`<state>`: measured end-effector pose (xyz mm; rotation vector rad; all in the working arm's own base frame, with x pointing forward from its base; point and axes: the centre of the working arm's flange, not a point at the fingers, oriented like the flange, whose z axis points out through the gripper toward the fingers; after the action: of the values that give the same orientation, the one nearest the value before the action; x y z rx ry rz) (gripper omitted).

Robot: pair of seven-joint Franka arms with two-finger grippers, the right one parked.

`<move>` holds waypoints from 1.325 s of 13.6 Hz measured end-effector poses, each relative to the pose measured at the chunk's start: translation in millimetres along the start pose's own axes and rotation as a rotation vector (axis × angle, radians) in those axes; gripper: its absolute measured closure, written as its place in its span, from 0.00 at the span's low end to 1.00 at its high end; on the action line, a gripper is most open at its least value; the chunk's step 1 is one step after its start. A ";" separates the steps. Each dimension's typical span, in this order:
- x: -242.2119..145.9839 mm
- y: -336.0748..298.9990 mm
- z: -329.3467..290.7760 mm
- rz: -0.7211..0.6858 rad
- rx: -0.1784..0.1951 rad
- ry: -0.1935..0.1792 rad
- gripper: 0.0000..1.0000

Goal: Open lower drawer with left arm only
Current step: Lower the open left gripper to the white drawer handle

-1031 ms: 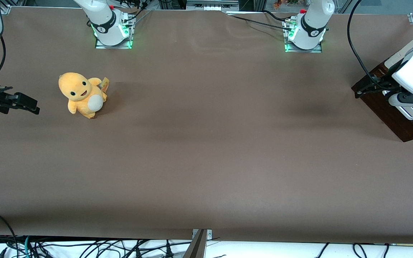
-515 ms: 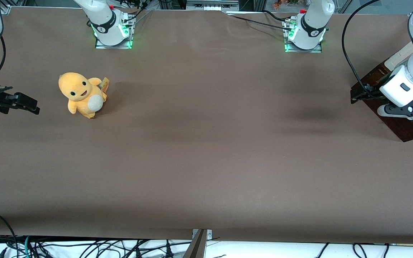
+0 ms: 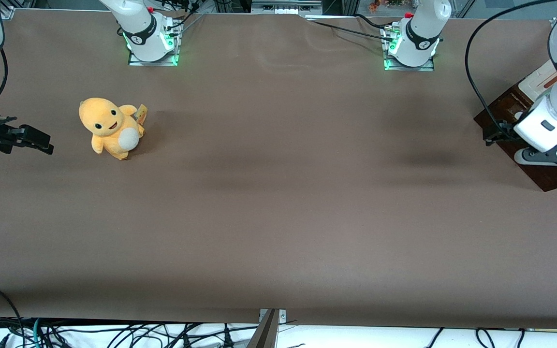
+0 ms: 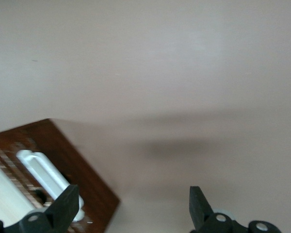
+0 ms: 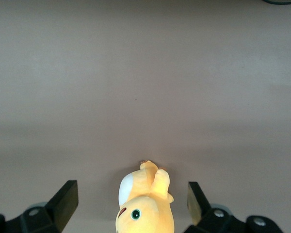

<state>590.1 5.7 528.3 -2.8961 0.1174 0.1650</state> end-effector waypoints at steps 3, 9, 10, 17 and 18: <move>10.6 -16.6 22.1 0.000 0.144 -0.053 0.00; 23.1 -24.6 126.2 -0.109 0.407 -0.369 0.00; 25.1 -20.5 147.8 -0.144 0.465 -0.421 0.00; 21.9 14.3 317.5 -0.438 0.899 -0.619 0.00; 20.7 12.5 331.7 -0.433 0.955 -0.622 0.00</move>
<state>575.5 71.9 202.7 -1.7655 -0.4186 0.6905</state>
